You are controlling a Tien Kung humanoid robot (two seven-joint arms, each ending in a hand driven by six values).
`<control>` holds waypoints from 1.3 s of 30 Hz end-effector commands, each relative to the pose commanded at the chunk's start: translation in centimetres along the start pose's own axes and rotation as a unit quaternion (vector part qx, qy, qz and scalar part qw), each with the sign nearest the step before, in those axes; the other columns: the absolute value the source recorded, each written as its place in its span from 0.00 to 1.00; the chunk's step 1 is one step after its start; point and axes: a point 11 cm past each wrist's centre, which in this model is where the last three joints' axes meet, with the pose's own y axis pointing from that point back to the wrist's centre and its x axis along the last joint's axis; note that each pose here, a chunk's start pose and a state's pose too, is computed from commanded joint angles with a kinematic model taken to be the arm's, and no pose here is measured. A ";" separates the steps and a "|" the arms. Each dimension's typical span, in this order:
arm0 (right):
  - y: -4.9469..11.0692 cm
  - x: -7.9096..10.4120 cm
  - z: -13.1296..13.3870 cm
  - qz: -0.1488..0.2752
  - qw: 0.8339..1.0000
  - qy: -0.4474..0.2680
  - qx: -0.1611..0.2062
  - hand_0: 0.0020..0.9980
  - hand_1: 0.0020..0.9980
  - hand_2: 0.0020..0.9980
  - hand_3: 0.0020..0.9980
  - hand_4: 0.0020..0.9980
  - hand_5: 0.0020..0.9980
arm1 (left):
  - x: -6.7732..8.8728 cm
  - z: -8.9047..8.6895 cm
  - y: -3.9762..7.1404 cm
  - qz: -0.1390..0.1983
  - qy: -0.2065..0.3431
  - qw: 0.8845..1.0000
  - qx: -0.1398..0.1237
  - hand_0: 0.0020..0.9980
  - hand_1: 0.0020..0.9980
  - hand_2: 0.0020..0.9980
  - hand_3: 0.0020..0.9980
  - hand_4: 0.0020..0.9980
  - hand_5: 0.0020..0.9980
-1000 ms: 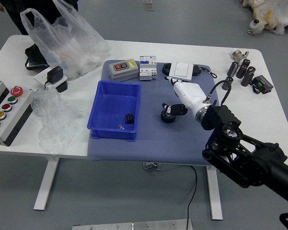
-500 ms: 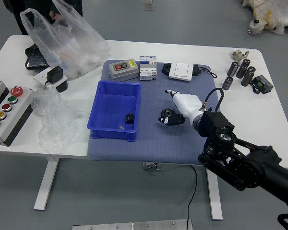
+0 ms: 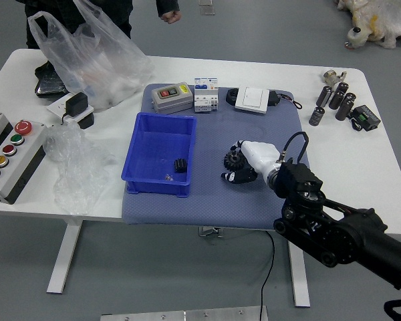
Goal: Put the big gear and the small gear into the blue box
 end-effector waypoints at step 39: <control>0.9 4.3 -10.0 0.077 0.975 -0.066 0.196 0.25 0.52 0.59 0.51 0.56 0.07 | 0.1 -0.7 0.0 -0.001 0.001 1.000 0.009 0.61 0.46 0.49 0.63 0.65 0.34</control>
